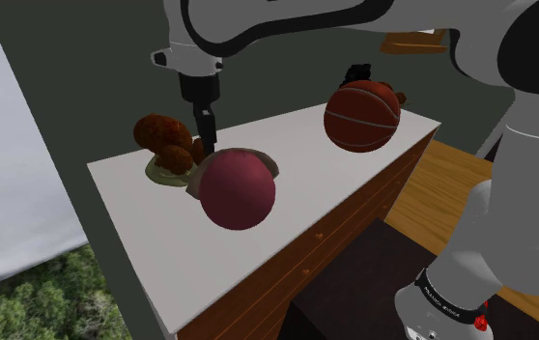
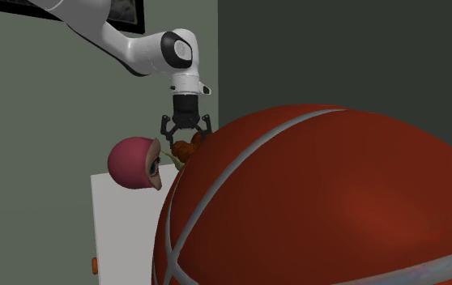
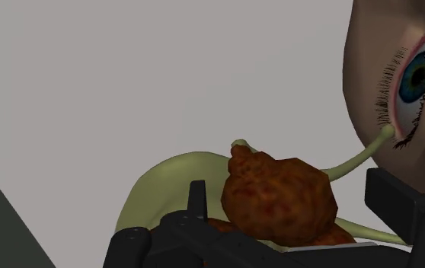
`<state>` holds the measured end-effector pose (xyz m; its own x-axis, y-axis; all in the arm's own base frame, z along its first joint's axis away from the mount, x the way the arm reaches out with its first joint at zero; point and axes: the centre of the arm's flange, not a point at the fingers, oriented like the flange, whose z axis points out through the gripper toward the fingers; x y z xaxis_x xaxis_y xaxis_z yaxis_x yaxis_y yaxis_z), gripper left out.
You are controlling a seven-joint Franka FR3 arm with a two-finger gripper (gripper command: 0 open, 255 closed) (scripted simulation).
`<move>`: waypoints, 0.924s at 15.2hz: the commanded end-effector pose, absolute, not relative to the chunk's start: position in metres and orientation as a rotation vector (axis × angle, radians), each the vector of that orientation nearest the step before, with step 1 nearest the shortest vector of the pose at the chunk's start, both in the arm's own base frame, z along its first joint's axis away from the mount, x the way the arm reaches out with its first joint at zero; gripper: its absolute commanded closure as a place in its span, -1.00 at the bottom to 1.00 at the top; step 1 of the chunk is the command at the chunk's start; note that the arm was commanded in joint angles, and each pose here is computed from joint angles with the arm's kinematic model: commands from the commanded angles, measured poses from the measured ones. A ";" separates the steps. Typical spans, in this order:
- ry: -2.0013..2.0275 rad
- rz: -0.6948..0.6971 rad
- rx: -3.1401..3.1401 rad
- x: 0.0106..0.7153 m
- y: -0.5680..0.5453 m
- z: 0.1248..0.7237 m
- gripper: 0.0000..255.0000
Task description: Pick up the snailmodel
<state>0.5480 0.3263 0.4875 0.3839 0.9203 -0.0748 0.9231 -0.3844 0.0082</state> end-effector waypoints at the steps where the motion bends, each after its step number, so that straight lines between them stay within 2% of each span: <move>1: 1.715 -0.088 2.573 0.549 0.327 0.484 -1.00; 2: 1.715 -0.088 2.573 0.548 0.326 0.484 1.00; 14: 1.715 -0.088 2.573 0.549 0.327 0.500 1.00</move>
